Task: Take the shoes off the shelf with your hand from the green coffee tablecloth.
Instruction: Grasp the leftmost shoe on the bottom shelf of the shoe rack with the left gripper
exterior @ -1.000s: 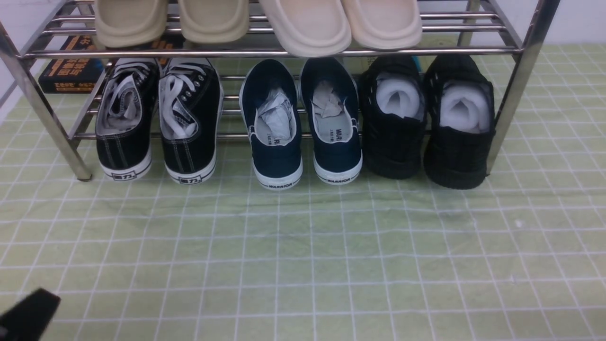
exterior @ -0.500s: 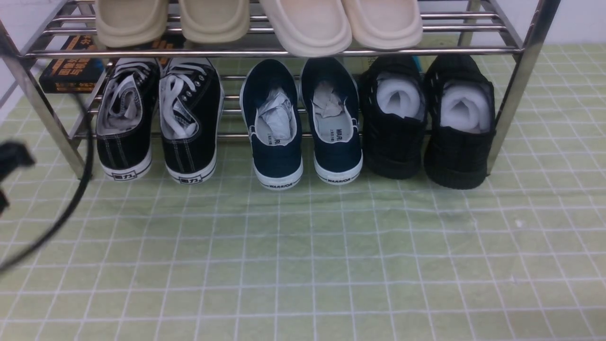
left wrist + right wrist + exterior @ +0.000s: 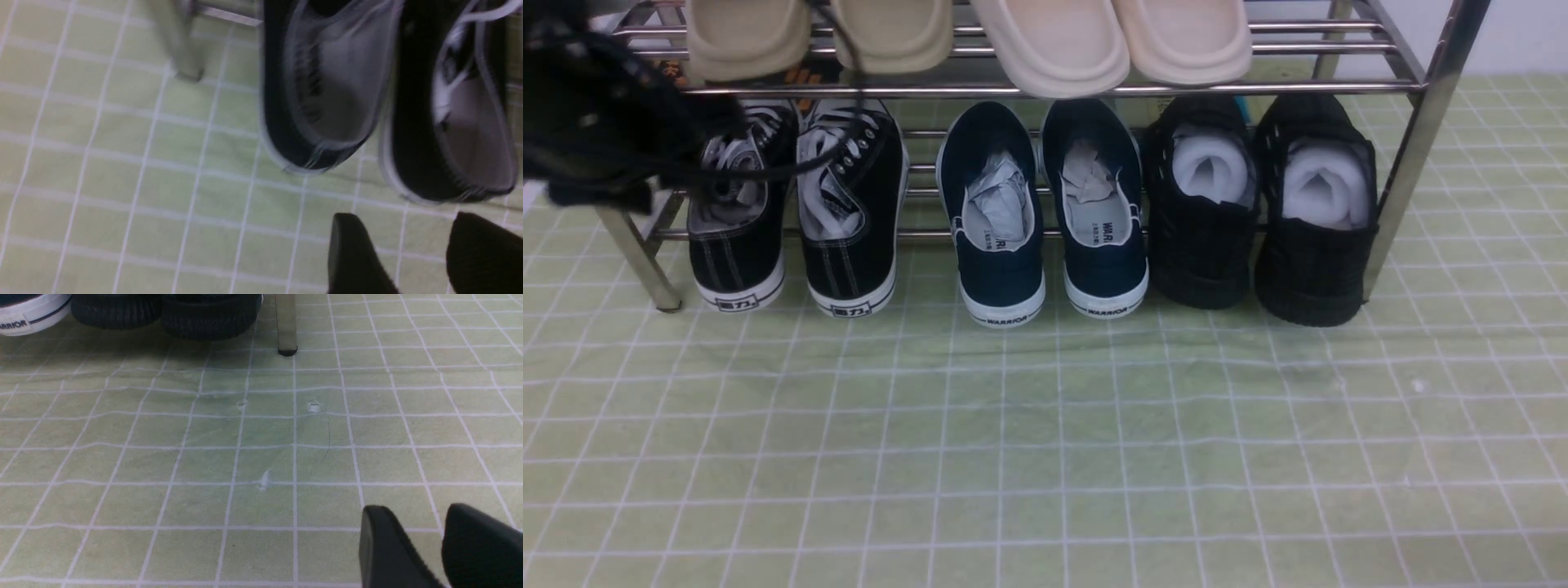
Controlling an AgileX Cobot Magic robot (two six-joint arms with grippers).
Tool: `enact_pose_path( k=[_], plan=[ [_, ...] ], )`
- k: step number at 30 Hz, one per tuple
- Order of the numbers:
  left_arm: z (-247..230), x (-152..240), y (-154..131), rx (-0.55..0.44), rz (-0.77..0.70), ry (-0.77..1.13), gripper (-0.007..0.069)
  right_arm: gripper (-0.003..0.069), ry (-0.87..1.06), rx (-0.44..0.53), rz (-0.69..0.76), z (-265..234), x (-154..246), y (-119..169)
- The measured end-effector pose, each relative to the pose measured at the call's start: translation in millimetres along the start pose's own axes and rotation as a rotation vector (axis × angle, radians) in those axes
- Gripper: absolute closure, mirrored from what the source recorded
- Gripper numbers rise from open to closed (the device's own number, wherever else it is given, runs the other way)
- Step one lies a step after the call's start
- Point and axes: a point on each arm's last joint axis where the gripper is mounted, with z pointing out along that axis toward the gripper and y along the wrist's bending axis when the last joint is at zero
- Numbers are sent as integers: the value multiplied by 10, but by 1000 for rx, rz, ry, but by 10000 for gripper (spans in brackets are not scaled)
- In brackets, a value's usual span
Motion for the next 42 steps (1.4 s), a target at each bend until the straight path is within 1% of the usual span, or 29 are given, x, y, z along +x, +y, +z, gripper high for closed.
enact_pose_path(
  k=[1, 2, 4, 6, 11, 15, 22, 29, 32, 34, 36, 37, 38, 39, 40, 42],
  plan=[
    [108, -62, -111, -3, 44, -7, 247, 421, 0, 0, 0, 0, 0, 0],
    [170, -97, -162, -6, 68, -15, 244, 421, 0, 0, 0, 0, 0, 0],
    [230, -130, -213, -6, 87, -28, 242, 421, 0, 0, 0, 0, 0, 0],
    [405, -155, -264, -19, 100, -30, 238, 421, 0, 0, 0, 0, 0, 0],
    [705, -146, -260, -73, 64, -9, 238, 421, 0, 0, 0, 0, 0, 0],
    [840, -133, -255, -97, 49, 2, 238, 421, 0, 0, 0, 0, 0, 0],
    [1042, -98, -243, -135, 81, 27, 238, 421, 0, 0, 0, 0, 0, 0],
    [1192, -67, -246, -148, 100, 44, 238, 421, 0, 0, 0, 0, 0, 0],
    [1330, -24, -251, -154, 109, 69, 242, 421, 0, 0, 0, 0, 0, 0],
    [1398, 2, -248, -162, 117, 84, 286, 421, 0, 0, 0, 0, 0, 0],
    [1409, 6, -249, -163, 110, 86, 391, 421, 0, 0, 0, 0, 0, 0],
    [1409, 4, -251, -161, 105, 83, 428, 421, 0, 0, 0, 0, 0, 0],
    [1409, 6, -261, -160, 104, 82, 518, 421, 0, 0, 0, 0, 0, 0],
    [1409, 5, -262, -159, 103, 82, 518, 421, 0, 0, 0, 0, 0, 0],
    [1404, 11, -266, -158, 99, 87, 584, 421, 0, 0, 0, 0, 0, 0],
    [1364, 13, -255, -167, 97, 97, 606, 421, 0, 0, 0, 0, 0, 0]
  ],
)
